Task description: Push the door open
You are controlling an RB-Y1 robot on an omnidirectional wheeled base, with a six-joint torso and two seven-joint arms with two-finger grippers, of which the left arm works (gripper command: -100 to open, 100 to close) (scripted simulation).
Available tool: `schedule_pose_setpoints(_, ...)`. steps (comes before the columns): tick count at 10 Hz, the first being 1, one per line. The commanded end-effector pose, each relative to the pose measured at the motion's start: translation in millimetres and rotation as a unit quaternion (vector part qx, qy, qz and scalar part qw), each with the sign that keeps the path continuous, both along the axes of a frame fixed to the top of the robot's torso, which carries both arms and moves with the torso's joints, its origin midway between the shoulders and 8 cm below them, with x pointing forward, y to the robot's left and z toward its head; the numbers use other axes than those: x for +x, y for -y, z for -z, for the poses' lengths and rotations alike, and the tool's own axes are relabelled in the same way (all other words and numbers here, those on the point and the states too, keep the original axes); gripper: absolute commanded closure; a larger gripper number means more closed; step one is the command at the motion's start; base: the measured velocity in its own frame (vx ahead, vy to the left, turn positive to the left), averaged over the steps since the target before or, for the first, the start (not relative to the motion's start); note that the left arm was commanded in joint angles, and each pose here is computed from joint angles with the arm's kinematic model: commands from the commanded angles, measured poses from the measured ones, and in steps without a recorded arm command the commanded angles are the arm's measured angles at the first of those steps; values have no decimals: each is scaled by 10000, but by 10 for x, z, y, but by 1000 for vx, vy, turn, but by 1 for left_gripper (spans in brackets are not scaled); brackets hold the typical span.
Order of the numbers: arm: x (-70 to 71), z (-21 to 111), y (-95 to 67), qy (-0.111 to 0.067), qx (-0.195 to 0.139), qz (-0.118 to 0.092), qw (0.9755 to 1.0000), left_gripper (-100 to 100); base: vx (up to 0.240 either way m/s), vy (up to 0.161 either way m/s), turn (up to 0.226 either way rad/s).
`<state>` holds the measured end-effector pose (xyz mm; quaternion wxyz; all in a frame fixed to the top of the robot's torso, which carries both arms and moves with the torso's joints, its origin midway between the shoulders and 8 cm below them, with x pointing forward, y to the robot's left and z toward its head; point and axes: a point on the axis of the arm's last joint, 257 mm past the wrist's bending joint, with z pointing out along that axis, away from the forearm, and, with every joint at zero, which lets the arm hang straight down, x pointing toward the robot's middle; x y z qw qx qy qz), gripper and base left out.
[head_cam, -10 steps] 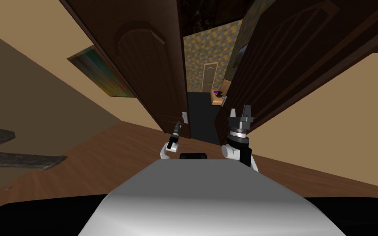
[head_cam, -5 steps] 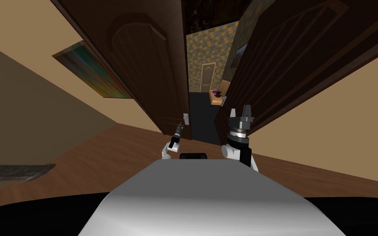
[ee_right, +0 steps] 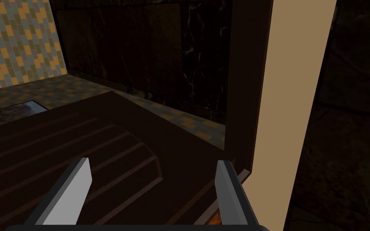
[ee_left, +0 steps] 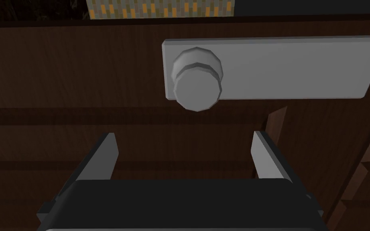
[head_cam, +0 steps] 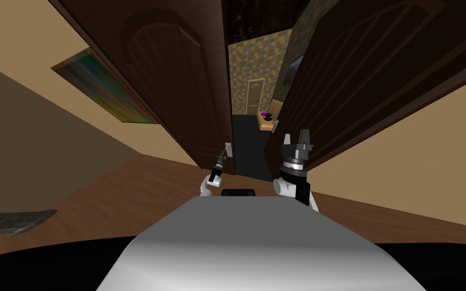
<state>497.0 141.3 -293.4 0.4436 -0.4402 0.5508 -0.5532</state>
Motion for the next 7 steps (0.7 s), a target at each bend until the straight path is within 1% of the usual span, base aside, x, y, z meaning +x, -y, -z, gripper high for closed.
schedule_pose_setpoints(1, 28, 8, -12, -4, -2, -21, 10000, -100, 190, -60, -27)
schedule_pose_setpoints(5, 86, 27, -27, -18, -22, -70, 10000, -100, 195, -29, -25)
schedule_pose_setpoints(6, 78, 23, -26, -15, -18, -63, 10000, -100, 81, -26, 2)
schedule_pose_setpoints(7, 78, 23, -26, -15, -18, -63, 10000, 100, -10, 7, 3)
